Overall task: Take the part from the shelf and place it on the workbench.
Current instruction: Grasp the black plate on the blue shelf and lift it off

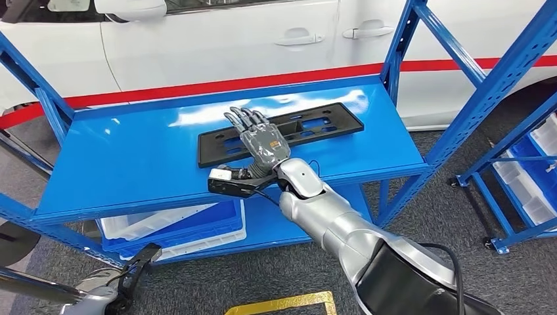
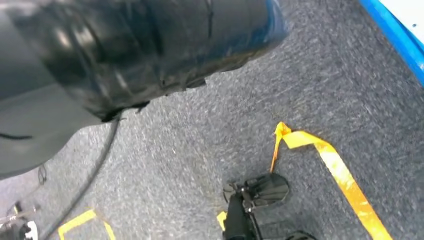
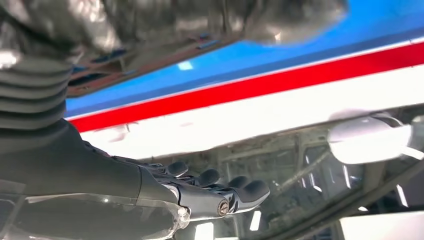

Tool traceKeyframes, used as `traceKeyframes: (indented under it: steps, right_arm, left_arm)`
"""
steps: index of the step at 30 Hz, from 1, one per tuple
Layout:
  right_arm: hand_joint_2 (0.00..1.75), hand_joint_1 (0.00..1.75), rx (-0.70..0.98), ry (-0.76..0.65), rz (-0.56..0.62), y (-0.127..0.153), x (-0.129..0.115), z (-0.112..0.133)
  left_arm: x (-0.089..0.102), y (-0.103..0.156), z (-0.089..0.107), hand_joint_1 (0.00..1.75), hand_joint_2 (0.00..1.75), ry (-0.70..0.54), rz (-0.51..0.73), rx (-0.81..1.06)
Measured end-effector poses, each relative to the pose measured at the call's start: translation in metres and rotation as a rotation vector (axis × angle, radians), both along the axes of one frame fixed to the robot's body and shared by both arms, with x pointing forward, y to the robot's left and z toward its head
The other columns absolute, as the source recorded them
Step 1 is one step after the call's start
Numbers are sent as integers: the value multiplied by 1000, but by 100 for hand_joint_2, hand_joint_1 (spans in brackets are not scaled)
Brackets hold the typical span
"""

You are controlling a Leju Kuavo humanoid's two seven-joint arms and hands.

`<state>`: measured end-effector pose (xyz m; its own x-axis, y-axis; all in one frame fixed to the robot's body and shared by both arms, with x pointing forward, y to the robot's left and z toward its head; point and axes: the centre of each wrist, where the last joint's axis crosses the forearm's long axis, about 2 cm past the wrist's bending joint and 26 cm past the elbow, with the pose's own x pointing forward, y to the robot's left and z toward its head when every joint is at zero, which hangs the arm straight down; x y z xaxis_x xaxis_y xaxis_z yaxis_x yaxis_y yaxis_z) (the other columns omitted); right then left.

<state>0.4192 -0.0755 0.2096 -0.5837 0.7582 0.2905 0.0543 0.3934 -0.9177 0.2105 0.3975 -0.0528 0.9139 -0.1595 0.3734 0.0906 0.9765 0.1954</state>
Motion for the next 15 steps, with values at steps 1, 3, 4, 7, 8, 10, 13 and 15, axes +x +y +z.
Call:
traceKeyframes:
  steps: [1, 3, 4, 7, 8, 10, 13, 15]
  right_arm:
    - [0, 0, 3, 4, 1, 0, -1, -1]
    - [0, 0, 13, 5, 6, 2, -1, 0]
    - [0, 0, 16, 3, 10, 3, -1, 1]
    - [0, 0, 27, -1, 27, 11, -4, 3]
    - [0, 0, 29, 0, 30, 13, -5, 4]
    - [0, 0, 27, 6, 29, 13, -6, 3]
    - [0, 0, 27, 12, 30, 14, -6, 3]
    - [0, 0, 27, 19, 25, 14, -6, 2]
  left_arm:
    - [-3, 0, -1, 0, 0, 3, 2, -1]
    - [-7, 1, -3, 0, 0, 10, 6, -2]
    - [-9, 3, -4, 0, 0, 12, 9, 2]
    - [-13, 10, -4, 0, 0, 14, 15, 16]
    - [-14, 11, -4, 0, 0, 15, 16, 18]
    - [-17, 14, -4, 0, 0, 18, 18, 22]
    - [-18, 16, -5, 0, 0, 19, 20, 23]
    - [-20, 16, -5, 0, 0, 22, 20, 23]
